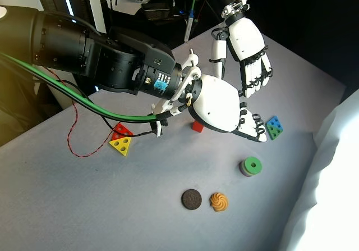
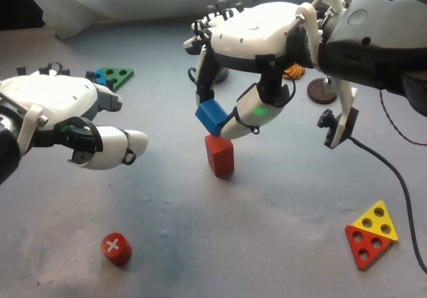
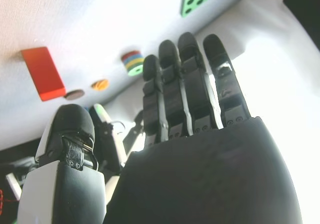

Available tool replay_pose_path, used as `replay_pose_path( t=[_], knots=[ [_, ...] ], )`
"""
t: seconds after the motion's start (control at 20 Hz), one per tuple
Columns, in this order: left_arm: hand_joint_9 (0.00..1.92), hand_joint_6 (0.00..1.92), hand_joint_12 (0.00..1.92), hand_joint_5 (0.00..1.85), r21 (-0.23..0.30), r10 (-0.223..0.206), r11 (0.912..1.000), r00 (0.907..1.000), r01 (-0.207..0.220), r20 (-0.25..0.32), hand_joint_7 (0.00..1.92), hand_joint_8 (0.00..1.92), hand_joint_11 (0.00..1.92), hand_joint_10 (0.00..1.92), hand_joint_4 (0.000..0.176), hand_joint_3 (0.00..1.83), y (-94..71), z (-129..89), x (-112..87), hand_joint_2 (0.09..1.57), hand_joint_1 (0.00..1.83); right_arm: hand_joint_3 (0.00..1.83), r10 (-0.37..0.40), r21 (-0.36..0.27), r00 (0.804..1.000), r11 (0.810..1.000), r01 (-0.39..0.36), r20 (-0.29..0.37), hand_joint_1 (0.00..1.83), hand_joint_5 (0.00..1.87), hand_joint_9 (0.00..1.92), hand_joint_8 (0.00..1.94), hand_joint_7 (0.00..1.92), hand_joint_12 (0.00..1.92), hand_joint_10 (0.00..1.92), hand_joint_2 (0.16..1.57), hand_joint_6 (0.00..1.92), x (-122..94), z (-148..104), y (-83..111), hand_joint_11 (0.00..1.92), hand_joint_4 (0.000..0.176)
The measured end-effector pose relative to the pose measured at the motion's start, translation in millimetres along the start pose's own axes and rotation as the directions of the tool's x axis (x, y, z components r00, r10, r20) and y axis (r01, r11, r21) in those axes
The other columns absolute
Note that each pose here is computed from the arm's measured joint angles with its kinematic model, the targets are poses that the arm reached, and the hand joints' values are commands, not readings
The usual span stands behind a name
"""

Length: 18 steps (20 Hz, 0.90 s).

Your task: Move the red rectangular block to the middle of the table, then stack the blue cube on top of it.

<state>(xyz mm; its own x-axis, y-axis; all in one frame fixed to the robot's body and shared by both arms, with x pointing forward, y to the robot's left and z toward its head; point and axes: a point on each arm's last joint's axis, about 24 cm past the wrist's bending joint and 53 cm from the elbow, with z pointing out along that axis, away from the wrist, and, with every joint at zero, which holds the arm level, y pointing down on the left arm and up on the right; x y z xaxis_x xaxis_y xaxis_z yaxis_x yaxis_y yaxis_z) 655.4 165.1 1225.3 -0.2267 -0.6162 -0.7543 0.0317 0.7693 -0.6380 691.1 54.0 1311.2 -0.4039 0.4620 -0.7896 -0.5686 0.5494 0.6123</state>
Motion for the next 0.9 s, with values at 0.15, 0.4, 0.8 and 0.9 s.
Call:
replay_pose_path(
  t=[0.15,0.4,0.8,0.9],
  knots=[
    [0.39,0.0,0.66,0.39,-0.002,-0.001,1.0,1.0,0.001,-0.002,0.44,0.0,0.0,0.0,0.0,0.0,0.5,0.0,0.4,1.29,0.18,0.0,-0.002,-0.001,1.0,1.0,0.002,-0.007,1.06,1.02,0.0,0.0,0.2,0.0,0.0,1.09,0.95,4.0,0.9,0.6,0.0,0.109],
    [0.38,0.0,0.66,0.4,-0.003,-0.002,1.0,1.0,0.002,-0.002,0.44,0.0,0.0,0.0,0.0,0.0,0.7,0.0,0.6,1.29,0.19,0.0,-0.004,0.003,1.0,1.0,0.004,-0.023,1.05,0.99,0.0,0.01,0.17,0.0,0.0,1.1,0.99,12.3,1.3,-2.4,0.0,0.094],
    [0.39,0.0,0.67,0.4,-0.005,0.002,1.0,1.0,-0.002,0.004,0.45,0.0,0.0,0.0,0.0,0.0,0.5,-0.1,-1.4,1.29,0.19,0.0,-0.037,0.016,0.999,0.999,0.038,-0.024,1.07,1.02,0.0,0.01,0.2,0.0,0.0,1.09,0.95,15.3,0.9,-8.1,0.0,0.069],
    [0.39,0.0,0.68,0.4,-0.007,0.0,1.0,1.0,0.0,0.004,0.45,0.0,0.0,0.0,0.0,0.0,1.0,-0.1,-1.4,1.29,0.21,0.0,-0.039,0.016,0.999,0.999,0.04,-0.024,1.06,1.01,0.0,0.0,0.19,0.0,0.0,1.1,0.97,15.4,1.5,-8.0,0.0,0.085]
  ],
)
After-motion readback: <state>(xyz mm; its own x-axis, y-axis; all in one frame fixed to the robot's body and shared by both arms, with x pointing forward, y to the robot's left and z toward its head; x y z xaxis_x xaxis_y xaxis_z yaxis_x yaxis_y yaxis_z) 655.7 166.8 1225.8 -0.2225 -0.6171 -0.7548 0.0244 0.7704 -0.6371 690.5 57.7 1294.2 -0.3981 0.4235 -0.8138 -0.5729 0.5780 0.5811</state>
